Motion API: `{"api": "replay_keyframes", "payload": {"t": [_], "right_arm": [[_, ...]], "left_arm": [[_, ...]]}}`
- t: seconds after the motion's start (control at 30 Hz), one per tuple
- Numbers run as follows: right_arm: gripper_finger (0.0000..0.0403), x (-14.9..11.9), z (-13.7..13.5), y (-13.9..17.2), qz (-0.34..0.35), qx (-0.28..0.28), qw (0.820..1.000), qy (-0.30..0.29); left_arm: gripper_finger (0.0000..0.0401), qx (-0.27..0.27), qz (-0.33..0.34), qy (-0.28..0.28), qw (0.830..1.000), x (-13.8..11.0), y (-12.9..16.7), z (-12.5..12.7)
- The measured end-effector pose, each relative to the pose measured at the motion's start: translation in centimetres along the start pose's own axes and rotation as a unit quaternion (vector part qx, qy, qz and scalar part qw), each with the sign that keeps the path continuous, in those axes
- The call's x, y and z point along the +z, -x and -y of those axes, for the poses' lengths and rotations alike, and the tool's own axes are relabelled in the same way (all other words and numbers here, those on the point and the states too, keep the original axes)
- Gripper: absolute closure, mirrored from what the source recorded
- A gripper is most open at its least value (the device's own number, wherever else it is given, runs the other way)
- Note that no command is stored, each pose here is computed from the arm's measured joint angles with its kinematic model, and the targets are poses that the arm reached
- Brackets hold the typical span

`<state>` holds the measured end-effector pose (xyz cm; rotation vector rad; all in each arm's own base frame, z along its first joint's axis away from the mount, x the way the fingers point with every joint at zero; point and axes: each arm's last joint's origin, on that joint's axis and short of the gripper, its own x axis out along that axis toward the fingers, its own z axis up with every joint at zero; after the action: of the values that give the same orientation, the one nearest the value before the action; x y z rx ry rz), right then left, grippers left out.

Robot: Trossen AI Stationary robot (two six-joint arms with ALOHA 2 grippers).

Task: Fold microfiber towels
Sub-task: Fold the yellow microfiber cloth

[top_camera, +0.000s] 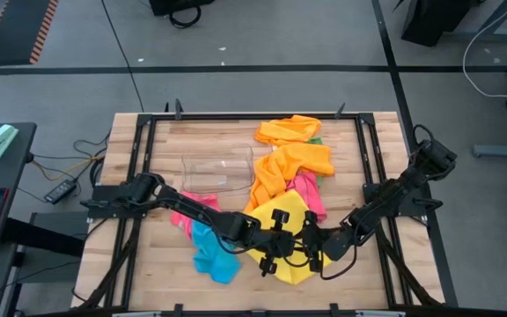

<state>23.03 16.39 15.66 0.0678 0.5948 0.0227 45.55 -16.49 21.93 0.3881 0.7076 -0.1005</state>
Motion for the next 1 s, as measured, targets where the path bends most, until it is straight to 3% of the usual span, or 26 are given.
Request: {"api": "replay_keyframes", "payload": {"t": [0.3,0.5,0.67,1.0], "right_arm": [[0.0286,0.2,-0.1,0.0,0.006,0.01,1.0,0.005],[0.0338,0.2,0.0,-0.1,0.006,0.008,1.0,0.027],[0.0392,0.2,0.0,-0.1,0.006,0.007,0.999,0.048],[0.0397,-0.7,0.0,0.2,-0.032,0.0,0.997,0.069]], "left_arm": [[0.0382,0.001,0.0,0.001,1.0,0.0,0.0,-0.1],[0.0389,0.001,0.0,0.001,1.0,0.0,0.0,-0.2],[0.0366,0.001,0.0,0.002,1.0,0.0,0.0,-0.2],[0.0305,-0.02,-0.026,0.026,0.999,0.9,3.1,1.3]]}}
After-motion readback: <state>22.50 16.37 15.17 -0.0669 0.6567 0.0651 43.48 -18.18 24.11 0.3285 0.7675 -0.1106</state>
